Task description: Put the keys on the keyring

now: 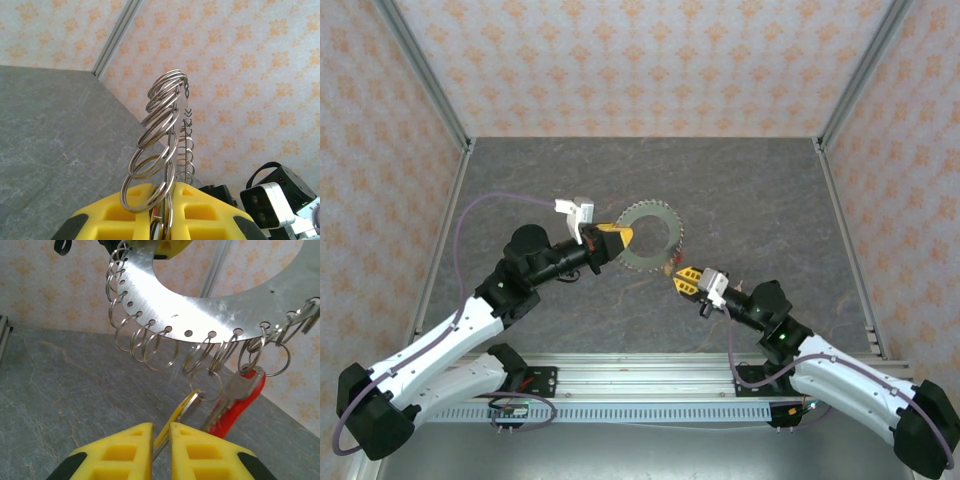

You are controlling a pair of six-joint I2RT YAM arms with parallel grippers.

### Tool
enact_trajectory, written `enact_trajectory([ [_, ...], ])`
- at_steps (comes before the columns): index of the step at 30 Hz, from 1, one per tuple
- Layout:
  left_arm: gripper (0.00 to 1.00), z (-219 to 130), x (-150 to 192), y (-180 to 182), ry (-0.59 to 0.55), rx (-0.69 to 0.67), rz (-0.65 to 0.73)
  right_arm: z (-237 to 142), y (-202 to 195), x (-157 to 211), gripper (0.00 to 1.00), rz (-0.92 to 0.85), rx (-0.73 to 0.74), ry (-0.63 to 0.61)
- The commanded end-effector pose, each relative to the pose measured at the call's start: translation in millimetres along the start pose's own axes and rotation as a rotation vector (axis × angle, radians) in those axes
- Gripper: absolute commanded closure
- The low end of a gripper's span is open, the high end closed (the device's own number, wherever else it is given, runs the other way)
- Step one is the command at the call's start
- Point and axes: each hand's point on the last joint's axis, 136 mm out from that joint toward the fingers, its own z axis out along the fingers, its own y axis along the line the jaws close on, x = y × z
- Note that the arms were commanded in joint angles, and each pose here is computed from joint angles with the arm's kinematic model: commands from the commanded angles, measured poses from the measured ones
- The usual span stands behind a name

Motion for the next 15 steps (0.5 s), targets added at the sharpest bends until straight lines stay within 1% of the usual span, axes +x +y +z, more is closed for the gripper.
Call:
enact_trajectory([
  [1, 1.0, -7.1, -24.7, -18.7, -0.101, 0.077, 0.003, 1.4, -0.5, -39.4, 0.85, -0.058, -0.02, -0.115],
  [7, 1.0, -7.7, -27.8, -20.3, -0.117, 0.088, -0.001, 3.0, 0.4, -47.3, 0.86, -0.089, -0.009, -0.134],
  [15, 1.0, -8.4, -28.8, -19.2, -0.127, 0.084, -0.011, 6.1, -4.0, -49.1, 0.86, -0.093, 0.013, -0.131],
])
